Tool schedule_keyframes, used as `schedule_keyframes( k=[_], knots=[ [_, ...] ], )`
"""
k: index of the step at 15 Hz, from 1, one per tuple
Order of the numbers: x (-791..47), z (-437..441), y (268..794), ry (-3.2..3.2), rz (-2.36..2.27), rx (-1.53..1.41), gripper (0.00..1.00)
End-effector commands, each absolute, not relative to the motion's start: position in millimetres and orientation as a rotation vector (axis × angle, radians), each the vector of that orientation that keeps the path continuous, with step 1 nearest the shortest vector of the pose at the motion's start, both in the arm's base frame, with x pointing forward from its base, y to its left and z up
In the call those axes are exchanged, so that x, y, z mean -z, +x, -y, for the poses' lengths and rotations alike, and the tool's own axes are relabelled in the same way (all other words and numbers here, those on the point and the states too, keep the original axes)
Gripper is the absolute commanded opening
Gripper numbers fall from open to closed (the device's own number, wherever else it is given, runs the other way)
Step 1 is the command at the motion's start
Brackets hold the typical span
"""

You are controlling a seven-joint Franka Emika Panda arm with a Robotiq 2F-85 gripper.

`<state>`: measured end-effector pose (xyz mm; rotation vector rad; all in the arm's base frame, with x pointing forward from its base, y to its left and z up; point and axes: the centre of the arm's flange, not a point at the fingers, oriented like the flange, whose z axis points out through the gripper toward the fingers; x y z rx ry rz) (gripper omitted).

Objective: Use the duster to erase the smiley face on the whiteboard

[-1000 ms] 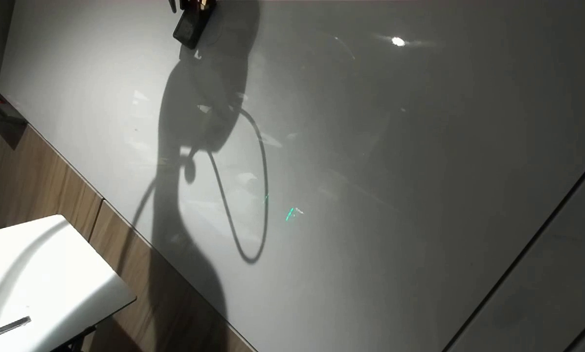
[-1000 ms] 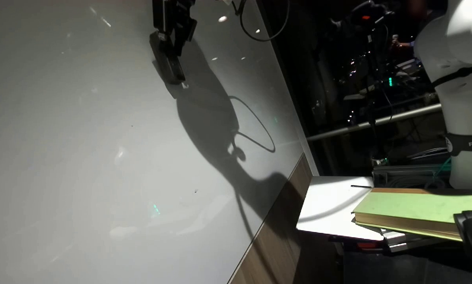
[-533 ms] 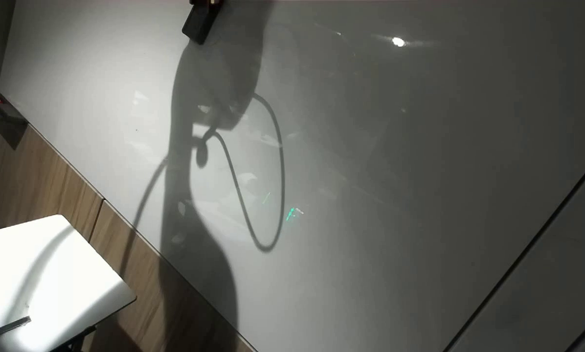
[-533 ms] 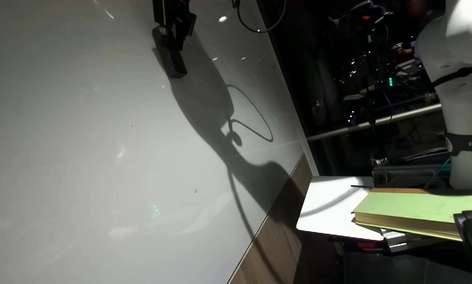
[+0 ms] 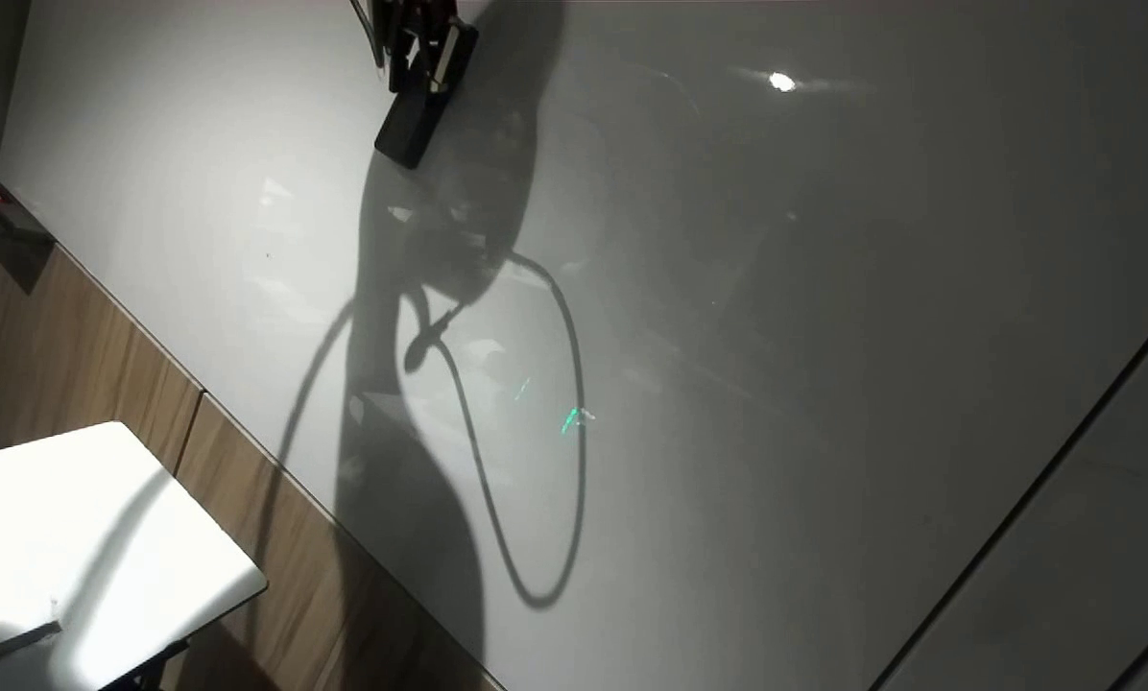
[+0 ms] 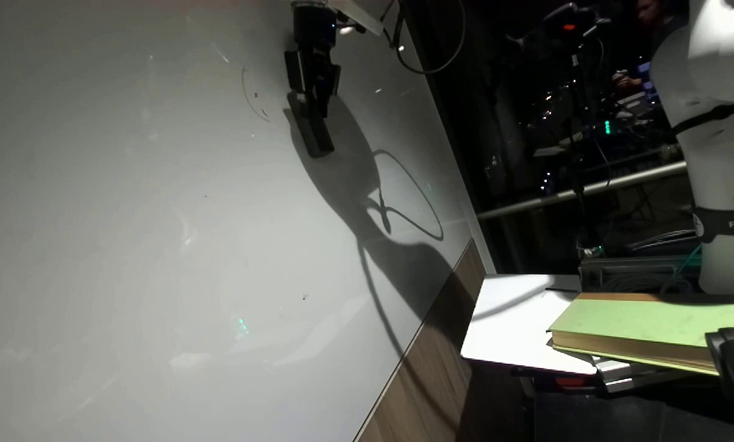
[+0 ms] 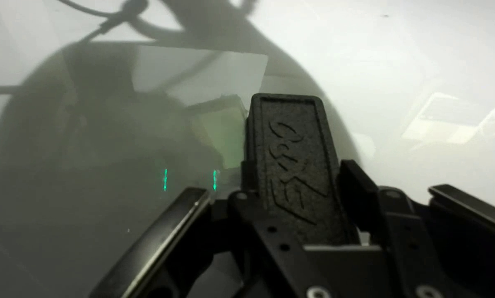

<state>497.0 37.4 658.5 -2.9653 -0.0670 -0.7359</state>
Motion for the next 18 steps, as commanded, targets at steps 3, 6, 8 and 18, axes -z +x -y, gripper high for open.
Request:
schedule_keyframes(
  k=[3, 6, 8, 18],
  knots=[
    [-645, -23, 542, -2.972, 0.045, 0.831, 0.27],
    [-668, -65, 527, -2.964, 0.101, 0.867, 0.27],
    [-683, -97, 520, -2.958, 0.142, 0.89, 0.27],
    [-747, -219, 505, -2.878, 0.311, 1.125, 0.27]
  ],
)
